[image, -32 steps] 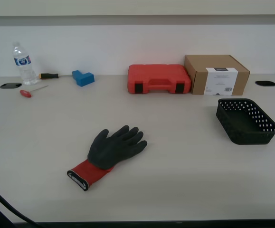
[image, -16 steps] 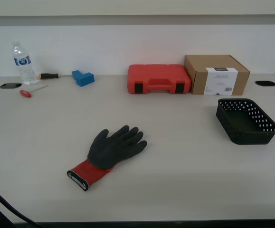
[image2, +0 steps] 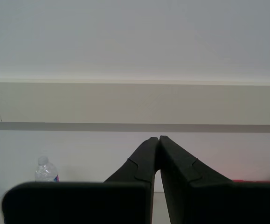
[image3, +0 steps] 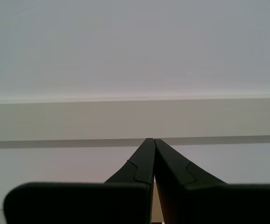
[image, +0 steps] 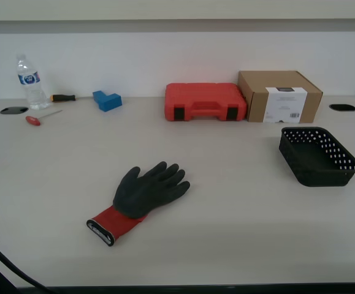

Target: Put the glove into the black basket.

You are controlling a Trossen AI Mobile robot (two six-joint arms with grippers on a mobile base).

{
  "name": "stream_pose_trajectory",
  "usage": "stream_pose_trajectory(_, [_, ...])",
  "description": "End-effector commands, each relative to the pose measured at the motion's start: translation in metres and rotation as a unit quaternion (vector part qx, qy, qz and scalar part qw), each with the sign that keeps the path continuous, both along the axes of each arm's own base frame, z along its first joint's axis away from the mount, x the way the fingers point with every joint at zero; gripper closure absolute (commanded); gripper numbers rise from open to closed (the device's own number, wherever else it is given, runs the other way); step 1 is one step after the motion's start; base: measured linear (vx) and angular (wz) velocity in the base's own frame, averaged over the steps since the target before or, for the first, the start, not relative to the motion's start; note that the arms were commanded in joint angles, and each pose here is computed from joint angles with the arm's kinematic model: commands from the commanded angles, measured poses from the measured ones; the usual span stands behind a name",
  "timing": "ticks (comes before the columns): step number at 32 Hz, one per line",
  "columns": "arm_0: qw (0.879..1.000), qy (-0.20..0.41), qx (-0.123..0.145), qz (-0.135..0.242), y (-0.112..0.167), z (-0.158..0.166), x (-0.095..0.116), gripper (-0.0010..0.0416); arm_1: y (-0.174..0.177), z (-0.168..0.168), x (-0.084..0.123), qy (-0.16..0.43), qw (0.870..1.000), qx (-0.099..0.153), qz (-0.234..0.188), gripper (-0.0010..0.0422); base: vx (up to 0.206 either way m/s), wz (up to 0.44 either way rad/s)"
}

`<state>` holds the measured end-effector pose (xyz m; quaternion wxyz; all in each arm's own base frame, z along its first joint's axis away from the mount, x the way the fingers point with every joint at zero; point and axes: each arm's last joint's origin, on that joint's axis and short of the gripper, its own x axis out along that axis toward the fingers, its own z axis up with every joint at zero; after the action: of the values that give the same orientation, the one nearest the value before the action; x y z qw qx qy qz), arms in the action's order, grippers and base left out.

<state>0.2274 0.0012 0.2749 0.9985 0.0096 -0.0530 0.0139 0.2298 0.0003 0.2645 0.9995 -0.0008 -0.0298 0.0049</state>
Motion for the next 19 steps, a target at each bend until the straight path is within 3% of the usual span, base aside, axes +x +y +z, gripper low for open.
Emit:
stream_pose_trajectory(1, [0.998,0.001,0.025,0.056,0.003,0.001,0.000,0.0405,0.000,0.001,0.000,-0.003,1.000,0.001,0.000,0.0412,0.000,0.000])
stream_pose_trajectory(3, [0.993,0.012,0.038,0.111,0.008,-0.001,0.000,0.0405,0.000,0.001,0.000,-0.003,1.000,0.001,0.000,0.0412,0.000,0.000])
stream_pose_trajectory(6, [0.984,0.039,0.052,0.167,0.017,-0.005,0.000,0.0405,0.000,0.001,0.000,-0.003,1.000,0.001,0.000,0.0412,0.000,0.000])
stream_pose_trajectory(10, [0.973,0.087,0.056,0.207,0.038,-0.015,-0.002,0.0405,0.000,0.001,0.000,-0.003,1.000,0.001,0.000,0.0412,0.000,0.000])
stream_pose_trajectory(15, [0.949,0.126,0.051,0.285,0.079,-0.024,-0.003,0.0405,0.000,0.001,0.000,-0.004,1.000,0.000,0.000,0.0412,0.000,0.000])
stream_pose_trajectory(19, [0.932,0.172,0.041,0.315,0.111,-0.028,0.004,0.0405,0.000,0.001,0.000,-0.004,1.000,0.001,0.000,0.0412,0.000,0.000])
